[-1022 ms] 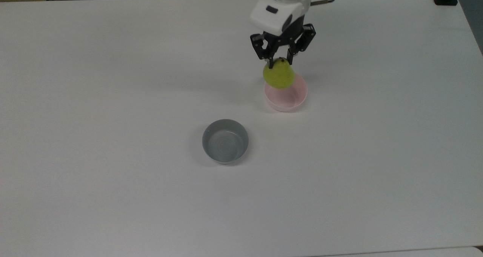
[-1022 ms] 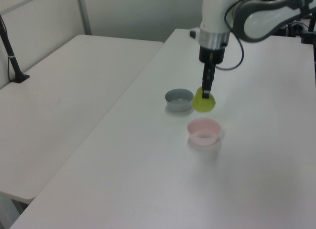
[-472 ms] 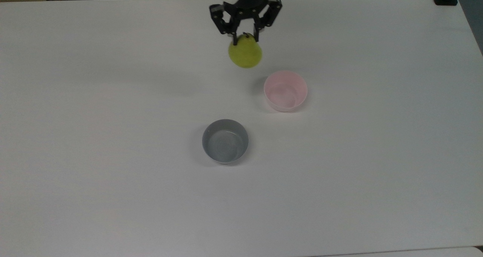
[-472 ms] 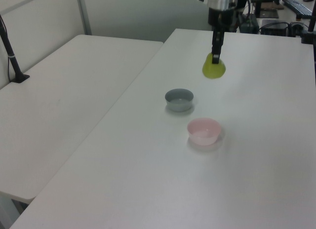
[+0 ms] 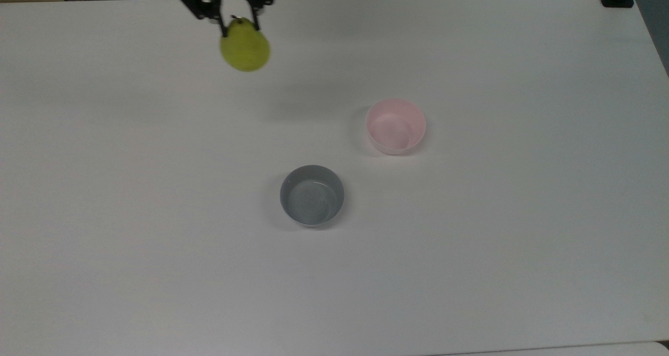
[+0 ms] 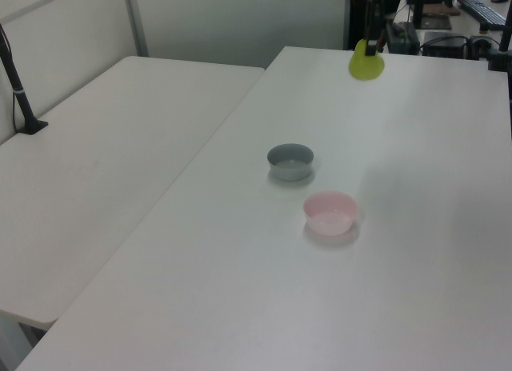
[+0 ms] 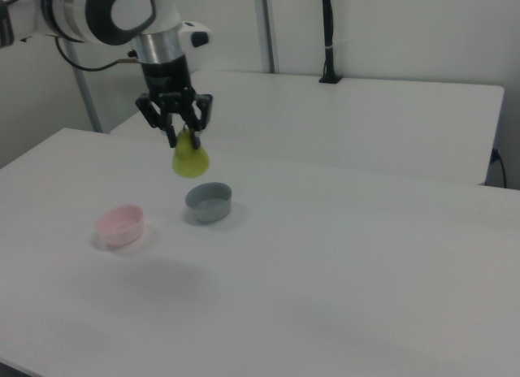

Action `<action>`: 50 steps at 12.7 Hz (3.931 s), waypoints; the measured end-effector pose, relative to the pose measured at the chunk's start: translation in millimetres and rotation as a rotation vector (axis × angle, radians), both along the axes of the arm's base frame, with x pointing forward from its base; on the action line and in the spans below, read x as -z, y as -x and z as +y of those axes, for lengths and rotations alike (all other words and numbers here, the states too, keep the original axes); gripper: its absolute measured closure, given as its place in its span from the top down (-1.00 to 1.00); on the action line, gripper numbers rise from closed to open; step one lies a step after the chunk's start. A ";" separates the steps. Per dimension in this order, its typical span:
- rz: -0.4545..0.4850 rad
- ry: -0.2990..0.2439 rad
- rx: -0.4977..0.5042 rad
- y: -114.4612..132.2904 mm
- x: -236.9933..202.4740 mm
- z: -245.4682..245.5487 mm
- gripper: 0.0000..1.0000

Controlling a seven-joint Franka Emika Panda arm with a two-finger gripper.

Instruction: Pick up a pear from the bowl

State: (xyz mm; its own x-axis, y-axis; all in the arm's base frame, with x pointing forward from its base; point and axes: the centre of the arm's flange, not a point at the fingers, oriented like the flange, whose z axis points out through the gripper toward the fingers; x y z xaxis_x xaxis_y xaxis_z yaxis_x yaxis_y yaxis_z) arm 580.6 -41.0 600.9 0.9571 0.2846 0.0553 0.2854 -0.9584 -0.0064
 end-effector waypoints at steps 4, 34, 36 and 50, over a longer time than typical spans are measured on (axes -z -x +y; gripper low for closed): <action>-0.032 -0.033 -0.011 12.1 1.6 -101.3 -0.09; -0.020 -0.024 0.108 -25.4 220.6 -233.3 1.00; -0.022 -0.046 0.122 -23.8 201.1 -224.4 1.00; 0.109 -0.118 0.384 48.0 -39.0 -40.2 1.00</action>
State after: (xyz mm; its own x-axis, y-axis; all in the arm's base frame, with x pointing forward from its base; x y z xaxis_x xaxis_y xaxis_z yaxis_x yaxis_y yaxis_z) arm 532.6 -81.2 639.9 0.9945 -0.0960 -0.0418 -0.1008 -0.9860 -0.1327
